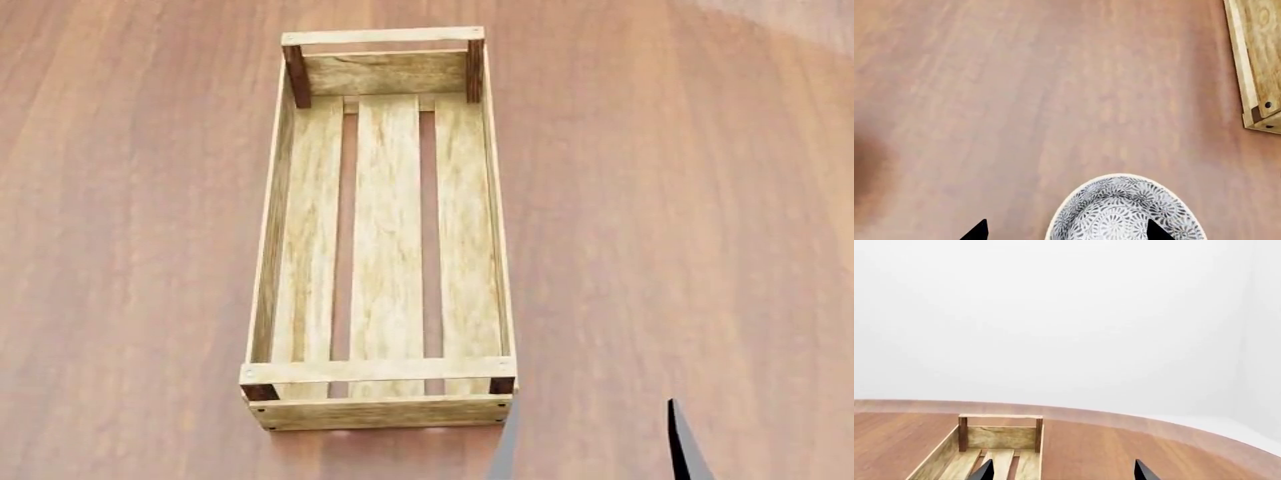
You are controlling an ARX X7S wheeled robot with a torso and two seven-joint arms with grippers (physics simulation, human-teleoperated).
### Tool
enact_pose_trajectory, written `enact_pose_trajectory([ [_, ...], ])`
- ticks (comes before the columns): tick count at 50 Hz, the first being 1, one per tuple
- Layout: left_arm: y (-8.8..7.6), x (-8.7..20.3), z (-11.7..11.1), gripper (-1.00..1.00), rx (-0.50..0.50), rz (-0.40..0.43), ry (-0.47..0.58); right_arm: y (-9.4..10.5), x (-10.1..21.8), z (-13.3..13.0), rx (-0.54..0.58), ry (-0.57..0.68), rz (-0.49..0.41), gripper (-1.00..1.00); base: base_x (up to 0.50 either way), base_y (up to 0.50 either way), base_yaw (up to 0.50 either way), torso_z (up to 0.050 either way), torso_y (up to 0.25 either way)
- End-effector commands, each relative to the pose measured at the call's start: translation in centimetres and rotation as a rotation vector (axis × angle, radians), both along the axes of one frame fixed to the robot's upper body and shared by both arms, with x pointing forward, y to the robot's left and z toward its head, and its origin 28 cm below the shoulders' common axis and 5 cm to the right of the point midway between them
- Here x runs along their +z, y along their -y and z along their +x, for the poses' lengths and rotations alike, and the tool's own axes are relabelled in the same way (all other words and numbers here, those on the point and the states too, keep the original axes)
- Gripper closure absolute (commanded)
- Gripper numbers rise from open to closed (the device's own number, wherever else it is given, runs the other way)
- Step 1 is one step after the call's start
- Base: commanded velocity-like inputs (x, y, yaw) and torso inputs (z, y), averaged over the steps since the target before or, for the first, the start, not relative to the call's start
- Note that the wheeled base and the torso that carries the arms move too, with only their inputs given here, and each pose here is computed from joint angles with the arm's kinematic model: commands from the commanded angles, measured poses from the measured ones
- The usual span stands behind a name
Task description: Stack the right bowl on the left bowl and place them in the tray.
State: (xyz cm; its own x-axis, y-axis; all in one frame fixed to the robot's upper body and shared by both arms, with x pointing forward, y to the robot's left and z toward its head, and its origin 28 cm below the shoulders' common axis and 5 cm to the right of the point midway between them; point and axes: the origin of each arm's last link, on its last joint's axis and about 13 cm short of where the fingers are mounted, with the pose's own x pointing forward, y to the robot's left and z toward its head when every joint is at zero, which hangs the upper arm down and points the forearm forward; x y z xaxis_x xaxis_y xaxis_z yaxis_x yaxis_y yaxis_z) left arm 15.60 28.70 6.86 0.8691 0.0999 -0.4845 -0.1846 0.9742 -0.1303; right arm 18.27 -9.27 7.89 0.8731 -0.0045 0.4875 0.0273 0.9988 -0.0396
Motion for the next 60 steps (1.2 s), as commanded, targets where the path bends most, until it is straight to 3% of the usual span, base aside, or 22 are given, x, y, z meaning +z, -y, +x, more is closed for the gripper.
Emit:
enact_pose_trajectory([
  [1,-0.1,0.4,0.2,-1.0,0.016,-0.074,-0.021,0.1,0.1,0.3,-0.008,0.012,-0.01,-1.0,0.0,0.0,0.0,0.0,0.0],
  [40,-0.3,0.1,0.3,-1.0,0.04,-0.16,-0.098,0.2,0.0,0.2,-0.011,0.007,-0.01,-1.0,0.0,0.0,0.0,0.0,0.0],
  [60,-0.5,-0.7,0.2,-1.0,0.062,-0.161,-0.114,0.2,0.0,0.1,-0.01,0.002,-0.01,-1.0,0.0,0.0,0.0,0.0,0.0],
])
